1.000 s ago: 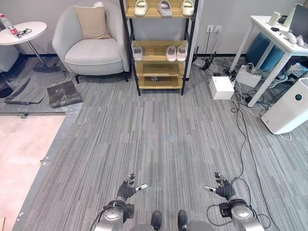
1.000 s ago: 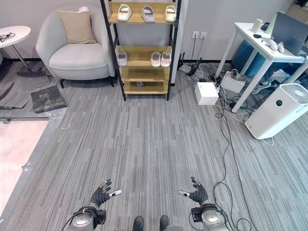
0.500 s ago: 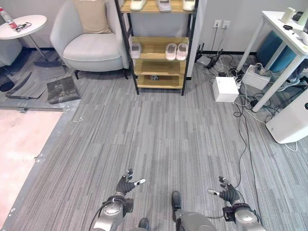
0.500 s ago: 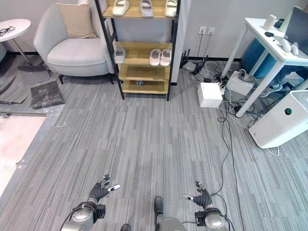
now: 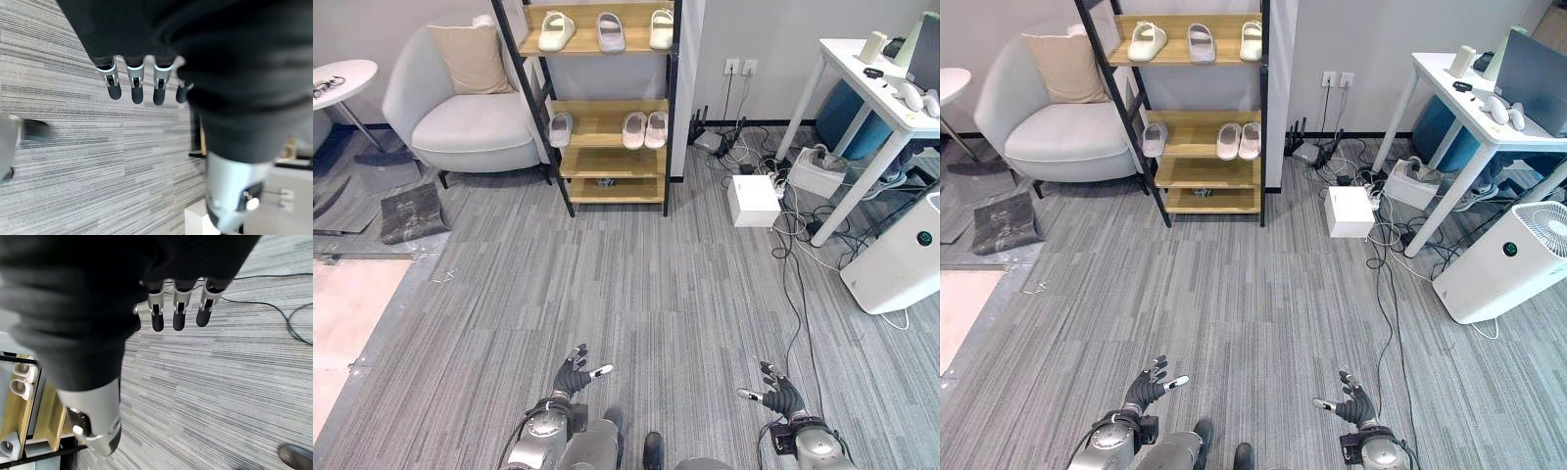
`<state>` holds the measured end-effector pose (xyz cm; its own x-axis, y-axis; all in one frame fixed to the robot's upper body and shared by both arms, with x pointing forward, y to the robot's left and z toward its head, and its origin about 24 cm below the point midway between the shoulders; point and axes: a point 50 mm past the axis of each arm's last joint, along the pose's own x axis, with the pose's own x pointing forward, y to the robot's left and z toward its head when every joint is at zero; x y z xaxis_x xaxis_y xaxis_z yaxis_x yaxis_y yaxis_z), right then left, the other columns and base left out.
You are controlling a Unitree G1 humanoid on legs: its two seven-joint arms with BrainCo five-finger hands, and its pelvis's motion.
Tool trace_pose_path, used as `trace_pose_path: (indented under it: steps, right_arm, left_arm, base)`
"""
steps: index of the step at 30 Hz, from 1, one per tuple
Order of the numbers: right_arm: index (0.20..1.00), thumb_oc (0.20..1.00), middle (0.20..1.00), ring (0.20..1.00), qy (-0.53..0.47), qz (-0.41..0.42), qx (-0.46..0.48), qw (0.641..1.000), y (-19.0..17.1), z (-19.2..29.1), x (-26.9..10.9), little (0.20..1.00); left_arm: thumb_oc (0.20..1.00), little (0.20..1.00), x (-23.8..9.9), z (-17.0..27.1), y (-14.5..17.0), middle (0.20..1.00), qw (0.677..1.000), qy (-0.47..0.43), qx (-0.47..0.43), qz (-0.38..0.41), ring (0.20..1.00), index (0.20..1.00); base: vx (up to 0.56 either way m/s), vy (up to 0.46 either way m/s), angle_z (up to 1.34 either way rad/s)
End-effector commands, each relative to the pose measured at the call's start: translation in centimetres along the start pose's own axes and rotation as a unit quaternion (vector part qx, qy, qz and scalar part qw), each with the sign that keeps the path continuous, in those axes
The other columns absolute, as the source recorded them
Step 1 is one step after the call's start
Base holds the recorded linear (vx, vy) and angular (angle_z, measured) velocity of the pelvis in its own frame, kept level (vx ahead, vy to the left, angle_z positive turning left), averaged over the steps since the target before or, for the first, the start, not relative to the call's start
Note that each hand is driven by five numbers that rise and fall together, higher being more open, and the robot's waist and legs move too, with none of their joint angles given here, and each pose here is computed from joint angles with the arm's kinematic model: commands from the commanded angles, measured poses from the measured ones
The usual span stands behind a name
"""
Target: Arrange the slippers neatly on the shoe rack.
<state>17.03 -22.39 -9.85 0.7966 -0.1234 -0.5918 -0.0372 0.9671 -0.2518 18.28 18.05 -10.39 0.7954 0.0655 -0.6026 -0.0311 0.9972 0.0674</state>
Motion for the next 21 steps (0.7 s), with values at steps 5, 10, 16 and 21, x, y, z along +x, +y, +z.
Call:
trace_pose_path:
  steps: [5,10,16,21]
  right_arm:
    - [1.0,1.0,1.0,1.0,-0.029,-0.006,0.008,1.0,-0.4,1.0,0.0,1.0]
    - [1.0,1.0,1.0,1.0,-0.029,0.003,0.03,0.999,0.3,1.1,0.1,1.0]
    - [1.0,1.0,1.0,1.0,-0.031,0.008,0.036,0.999,0.8,1.3,0.1,1.0]
    - [1.0,1.0,1.0,1.0,-0.033,0.007,0.038,0.999,0.7,1.4,0.2,1.0]
  left_arm:
    - [1.0,1.0,0.4,1.9,0.0,1.0,0.999,-0.041,0.014,-0.002,1.0,1.0]
    - [1.0,1.0,0.3,1.6,0.6,1.0,0.999,-0.036,0.02,0.002,1.0,1.0]
    - [1.0,1.0,0.4,2.8,0.7,1.0,0.998,-0.056,0.026,0.0,1.0,1.0]
    - [1.0,1.0,0.6,3.2,0.8,1.0,0.998,-0.064,0.021,-0.001,1.0,1.0]
  base:
    - [0.35,0.18,-0.27]
    - [0.27,0.172,-0.01]
    - [0.21,0.159,0.06]
    - [0.32,0.03,0.2]
